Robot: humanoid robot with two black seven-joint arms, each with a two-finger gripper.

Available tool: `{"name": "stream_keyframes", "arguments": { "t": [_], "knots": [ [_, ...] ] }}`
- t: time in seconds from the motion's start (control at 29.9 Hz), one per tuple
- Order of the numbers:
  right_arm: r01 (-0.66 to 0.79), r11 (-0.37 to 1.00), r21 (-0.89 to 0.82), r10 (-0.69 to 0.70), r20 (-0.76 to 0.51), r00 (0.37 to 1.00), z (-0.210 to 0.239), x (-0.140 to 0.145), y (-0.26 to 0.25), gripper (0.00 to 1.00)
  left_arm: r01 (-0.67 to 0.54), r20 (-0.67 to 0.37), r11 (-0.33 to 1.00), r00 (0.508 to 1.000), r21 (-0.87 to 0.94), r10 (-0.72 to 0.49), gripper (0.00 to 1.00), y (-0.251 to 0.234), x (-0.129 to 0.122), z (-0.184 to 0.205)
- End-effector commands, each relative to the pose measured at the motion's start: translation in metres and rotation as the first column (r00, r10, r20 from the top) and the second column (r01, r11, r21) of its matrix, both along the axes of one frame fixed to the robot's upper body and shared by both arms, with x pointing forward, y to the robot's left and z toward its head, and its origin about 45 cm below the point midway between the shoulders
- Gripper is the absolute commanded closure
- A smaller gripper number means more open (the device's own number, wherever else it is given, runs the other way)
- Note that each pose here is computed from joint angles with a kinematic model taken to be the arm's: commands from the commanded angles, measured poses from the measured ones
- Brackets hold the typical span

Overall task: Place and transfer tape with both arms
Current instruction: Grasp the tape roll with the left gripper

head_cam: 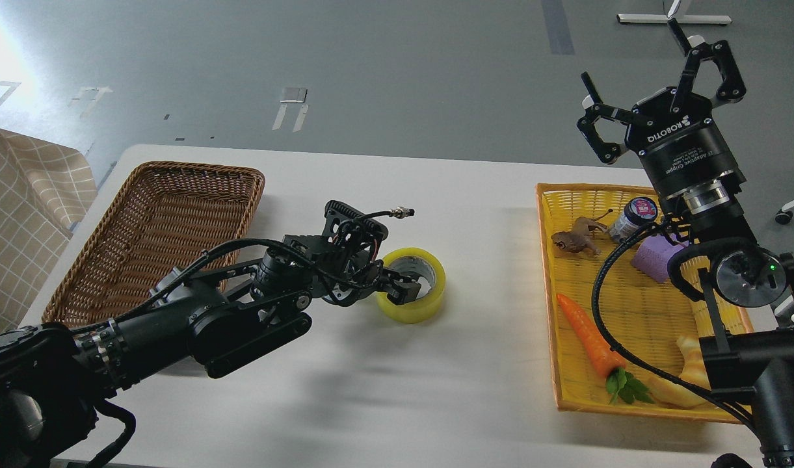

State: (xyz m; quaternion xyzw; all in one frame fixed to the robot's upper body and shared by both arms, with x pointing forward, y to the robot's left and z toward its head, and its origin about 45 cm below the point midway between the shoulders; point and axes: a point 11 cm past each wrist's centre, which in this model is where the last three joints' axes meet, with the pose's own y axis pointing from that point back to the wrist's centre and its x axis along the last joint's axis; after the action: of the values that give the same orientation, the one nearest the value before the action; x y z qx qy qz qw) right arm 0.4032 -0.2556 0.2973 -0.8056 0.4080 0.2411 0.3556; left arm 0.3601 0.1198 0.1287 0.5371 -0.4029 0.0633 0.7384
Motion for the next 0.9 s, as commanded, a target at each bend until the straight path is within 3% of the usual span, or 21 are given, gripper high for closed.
{"name": "stream_keyframes", "arguments": {
  "t": [0.0, 0.07, 0.13, 0.2, 0.63, 0.87],
  "knots": [
    [0.000, 1.000, 0.003, 0.000, -0.005, 1.000, -0.002, -0.001, 0.000, 0.00, 0.003, -0.002, 1.000, 1.000, -0.001, -0.003, 0.25, 0.001, 0.001, 0.000],
    [0.000, 1.000, 0.004, 0.000, -0.006, 1.000, -0.003, -0.001, 0.001, 0.00, -0.003, -0.003, 1.000, 1.000, 0.005, 0.003, 0.38, 0.003, 0.002, -0.001],
    [-0.002, 1.000, 0.007, 0.002, -0.007, 1.000, -0.003, -0.001, 0.002, 0.00, -0.012, -0.002, 1.000, 1.000, 0.014, 0.012, 0.77, 0.006, 0.004, -0.002],
    [-0.001, 1.000, 0.007, 0.002, -0.007, 1.000, -0.003, -0.001, 0.002, 0.00, -0.009, 0.007, 1.000, 1.000, 0.014, 0.009, 1.00, 0.005, 0.007, 0.001],
    [-0.004, 1.000, 0.014, 0.004, -0.007, 1.000, -0.003, -0.001, 0.004, 0.00, 0.023, 0.065, 0.999, 0.998, 0.026, -0.025, 1.00, -0.001, 0.019, 0.023],
    [-0.004, 1.000, 0.014, 0.004, -0.012, 1.000, -0.005, -0.001, 0.004, 0.00, 0.014, 0.118, 1.000, 0.993, -0.021, -0.012, 1.00, 0.001, 0.047, 0.069]
  ]
}}
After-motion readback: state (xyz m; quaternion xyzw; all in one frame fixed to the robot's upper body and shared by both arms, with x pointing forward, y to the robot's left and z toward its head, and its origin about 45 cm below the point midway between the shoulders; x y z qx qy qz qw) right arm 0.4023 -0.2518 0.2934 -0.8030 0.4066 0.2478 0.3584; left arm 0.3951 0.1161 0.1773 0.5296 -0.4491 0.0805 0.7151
